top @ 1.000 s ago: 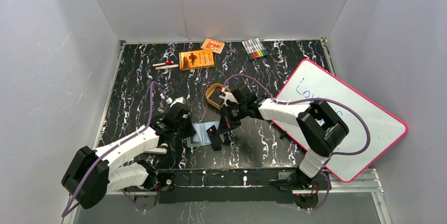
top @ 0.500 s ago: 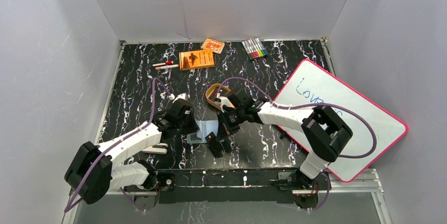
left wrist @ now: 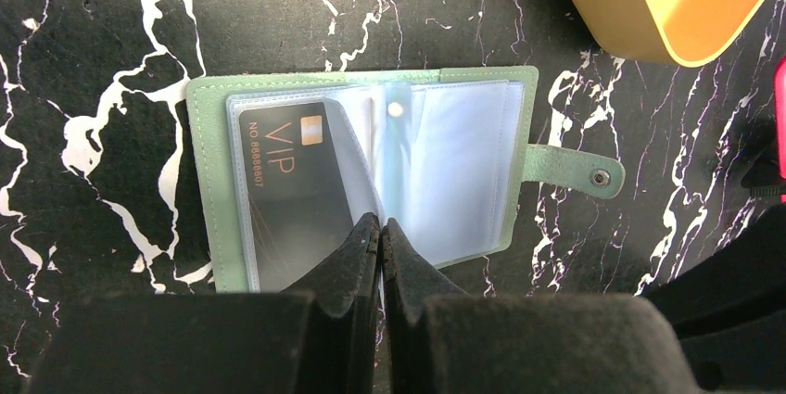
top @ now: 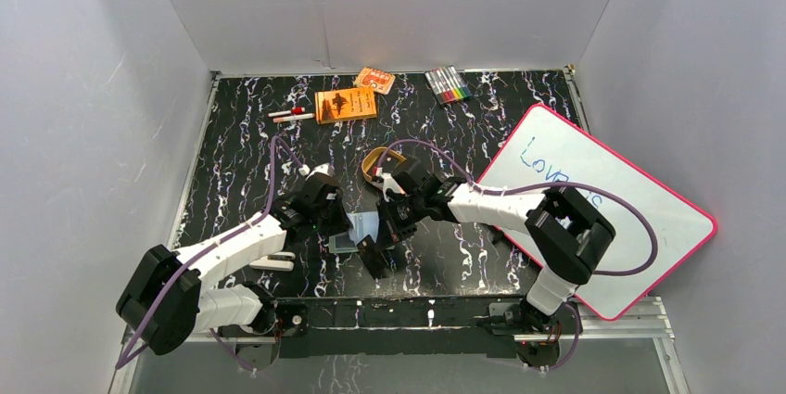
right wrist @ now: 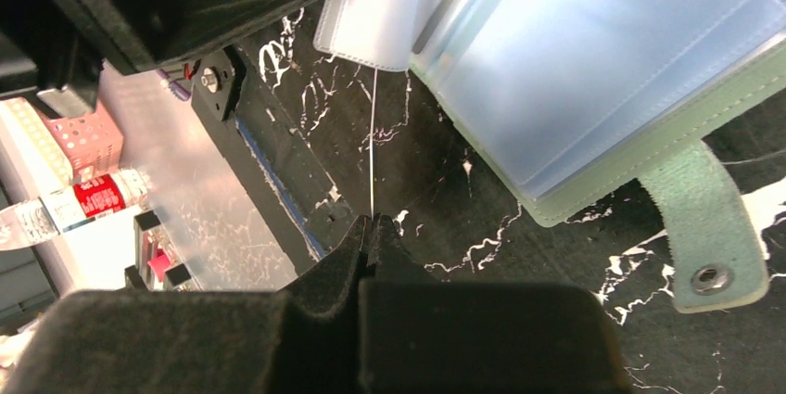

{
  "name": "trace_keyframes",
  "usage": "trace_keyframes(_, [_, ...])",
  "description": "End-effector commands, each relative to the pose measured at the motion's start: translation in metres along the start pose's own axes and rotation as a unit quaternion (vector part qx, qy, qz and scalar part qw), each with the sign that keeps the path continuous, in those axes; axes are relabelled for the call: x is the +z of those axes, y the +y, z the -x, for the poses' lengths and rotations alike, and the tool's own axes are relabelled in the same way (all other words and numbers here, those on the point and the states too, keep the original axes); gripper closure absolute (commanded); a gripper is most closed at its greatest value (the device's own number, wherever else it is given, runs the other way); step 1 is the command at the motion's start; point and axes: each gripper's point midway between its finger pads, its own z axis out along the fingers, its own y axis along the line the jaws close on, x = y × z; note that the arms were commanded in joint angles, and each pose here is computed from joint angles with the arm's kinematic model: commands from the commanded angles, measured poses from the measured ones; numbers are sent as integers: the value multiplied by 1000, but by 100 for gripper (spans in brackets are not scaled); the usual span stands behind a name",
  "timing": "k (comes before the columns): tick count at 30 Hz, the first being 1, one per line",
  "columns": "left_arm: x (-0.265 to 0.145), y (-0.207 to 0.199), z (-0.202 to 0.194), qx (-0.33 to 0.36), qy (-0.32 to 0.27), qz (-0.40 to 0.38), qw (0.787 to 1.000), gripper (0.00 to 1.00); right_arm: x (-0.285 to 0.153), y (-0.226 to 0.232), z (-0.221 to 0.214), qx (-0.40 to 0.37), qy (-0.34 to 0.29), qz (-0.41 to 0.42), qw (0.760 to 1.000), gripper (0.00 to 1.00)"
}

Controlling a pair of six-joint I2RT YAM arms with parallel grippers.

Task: Put the credit cards into the card holder
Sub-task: Turn over the card slot in the card holder.

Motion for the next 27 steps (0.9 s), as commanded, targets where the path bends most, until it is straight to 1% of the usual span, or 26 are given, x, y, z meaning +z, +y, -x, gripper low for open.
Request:
trace_keyframes(1, [-5,-12,8,5,-7,-15,1000,98,3,2,19,-1,-28,-8,1000,100])
trace_keyframes(14, [-4,-9,6,5,-5,-12,1000,99,0,-2,25,-3,-41,-29,999,100])
trace_keyframes(20, [-5,-8,5,5,-6,-12,1000,99,-4,-2,30,-5,-57,-37,998,100])
trace_keyframes(27, [-4,-7,5,5,-5,-10,1000,99,-10,8,37,-15,-74,-23,997,100])
